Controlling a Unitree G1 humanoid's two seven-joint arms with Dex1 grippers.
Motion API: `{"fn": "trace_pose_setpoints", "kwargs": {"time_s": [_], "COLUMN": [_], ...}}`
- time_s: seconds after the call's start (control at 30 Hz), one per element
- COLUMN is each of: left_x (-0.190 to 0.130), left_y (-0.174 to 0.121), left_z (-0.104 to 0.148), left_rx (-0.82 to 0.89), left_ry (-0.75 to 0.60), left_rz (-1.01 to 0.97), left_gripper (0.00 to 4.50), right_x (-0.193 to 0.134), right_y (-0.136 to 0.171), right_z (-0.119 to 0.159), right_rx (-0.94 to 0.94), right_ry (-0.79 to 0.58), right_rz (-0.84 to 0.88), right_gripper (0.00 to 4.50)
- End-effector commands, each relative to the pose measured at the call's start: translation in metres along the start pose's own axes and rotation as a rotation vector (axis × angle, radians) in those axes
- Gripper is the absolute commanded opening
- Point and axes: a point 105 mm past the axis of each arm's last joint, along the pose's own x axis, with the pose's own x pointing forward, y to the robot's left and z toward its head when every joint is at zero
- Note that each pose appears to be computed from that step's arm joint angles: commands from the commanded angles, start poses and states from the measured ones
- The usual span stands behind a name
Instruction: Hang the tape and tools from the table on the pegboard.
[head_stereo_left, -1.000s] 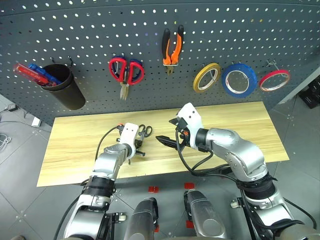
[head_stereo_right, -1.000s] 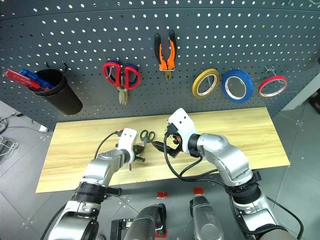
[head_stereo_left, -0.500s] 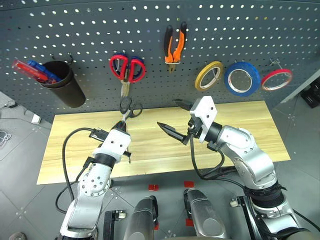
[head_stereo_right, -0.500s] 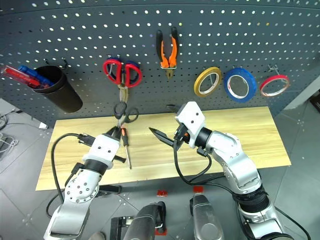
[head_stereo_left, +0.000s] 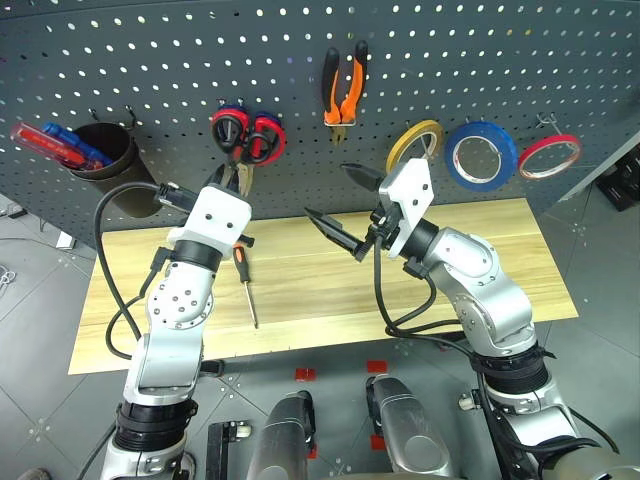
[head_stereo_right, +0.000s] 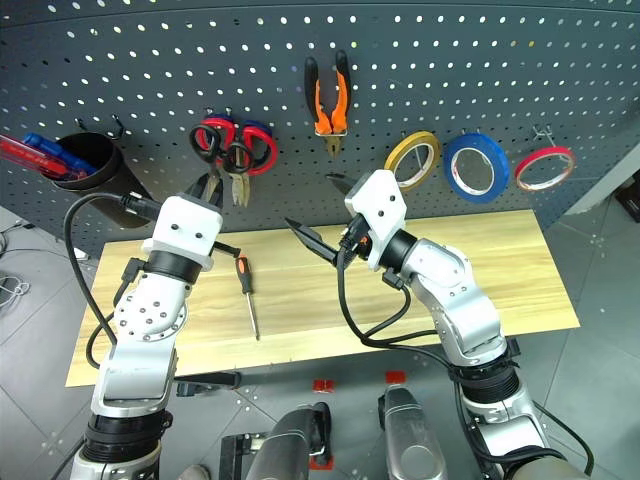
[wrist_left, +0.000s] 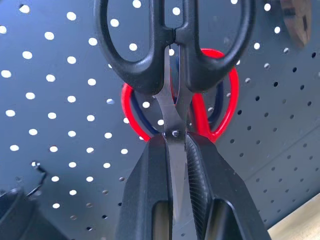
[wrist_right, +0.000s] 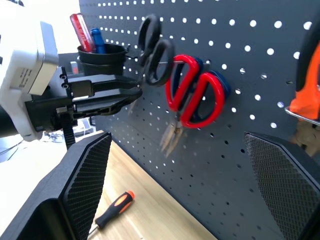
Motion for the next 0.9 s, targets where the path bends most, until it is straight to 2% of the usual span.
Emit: {"fn": "trace_pose_setpoints", "kwargs": {"time_s": [0.03,0.3,0.5,0.9], "left_x": [-0.002,-0.014,-0.01,0.004], "left_y": [0.0,-0.008,-0.005,0.006], "left_z": [0.003,0.011,0.013,-0.002], "left_rx": [0.002,-0.023,-0.037,-0.069], "left_ry": [-0.018,-0.024,0.006,0.138], "left_rz": [0.0,0.0,0.028,0.096], "left_gripper": [0.14,0.14,0.14,0.14], "right_x": [-0.001,-0.004,-0.004,-0.002], "right_y": [-0.002,-0.003,-0.001,0.001], "right_z": [0.014,0.011,0.009,0.008], "right_rx": [-0.019,-0.017,-0.007,0.014], "right_ry": [-0.052,-0.043,-0.036,-0.032], "right_rz": [-0.009,-0.012,-0.006,0.023], "right_gripper": [4.5,4.5,4.5,4.5]}}
